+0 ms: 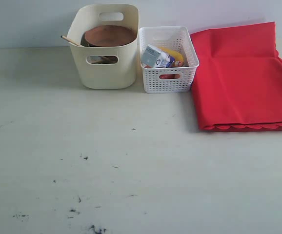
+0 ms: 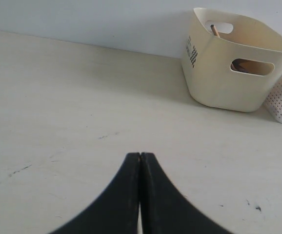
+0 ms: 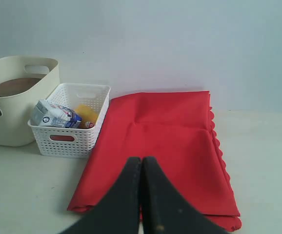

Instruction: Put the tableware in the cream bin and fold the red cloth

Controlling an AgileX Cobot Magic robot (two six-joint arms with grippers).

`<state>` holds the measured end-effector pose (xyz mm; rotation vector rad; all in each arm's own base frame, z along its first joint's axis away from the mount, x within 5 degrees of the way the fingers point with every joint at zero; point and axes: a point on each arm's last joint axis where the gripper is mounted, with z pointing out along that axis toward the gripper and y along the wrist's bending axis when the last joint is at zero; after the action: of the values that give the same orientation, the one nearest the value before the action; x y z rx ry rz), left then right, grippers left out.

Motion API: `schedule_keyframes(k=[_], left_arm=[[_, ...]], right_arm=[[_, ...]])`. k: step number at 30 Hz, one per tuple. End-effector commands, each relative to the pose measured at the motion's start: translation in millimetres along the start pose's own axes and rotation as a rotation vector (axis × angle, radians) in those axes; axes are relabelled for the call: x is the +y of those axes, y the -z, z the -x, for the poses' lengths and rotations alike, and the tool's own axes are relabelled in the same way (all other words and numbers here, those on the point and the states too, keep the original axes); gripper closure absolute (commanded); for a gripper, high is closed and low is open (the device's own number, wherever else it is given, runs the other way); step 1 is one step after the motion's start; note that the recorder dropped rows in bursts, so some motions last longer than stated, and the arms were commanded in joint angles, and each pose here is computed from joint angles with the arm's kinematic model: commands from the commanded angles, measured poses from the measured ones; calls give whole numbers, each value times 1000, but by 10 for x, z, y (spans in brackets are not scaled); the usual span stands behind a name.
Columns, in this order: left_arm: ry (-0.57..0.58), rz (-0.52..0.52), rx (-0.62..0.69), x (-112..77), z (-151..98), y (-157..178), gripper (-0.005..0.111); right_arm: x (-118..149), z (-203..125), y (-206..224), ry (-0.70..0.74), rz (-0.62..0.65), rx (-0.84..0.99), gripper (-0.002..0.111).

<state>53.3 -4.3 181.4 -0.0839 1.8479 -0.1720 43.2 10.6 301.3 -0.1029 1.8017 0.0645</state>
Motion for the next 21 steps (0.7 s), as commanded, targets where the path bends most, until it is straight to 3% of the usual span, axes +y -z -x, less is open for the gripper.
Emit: schedule_keyframes(k=[1, 6, 21], left_arm=[[4, 3, -8, 3, -2, 2, 107], [4, 3, -8, 3, -2, 2, 107], [4, 3, -8, 3, -2, 2, 107]], right_arm=[[-2, 3, 1, -1, -3, -15, 108], [-23, -63, -72, -7, -20, -46, 108], [-50, -779, -235, -37, -59, -82, 108]])
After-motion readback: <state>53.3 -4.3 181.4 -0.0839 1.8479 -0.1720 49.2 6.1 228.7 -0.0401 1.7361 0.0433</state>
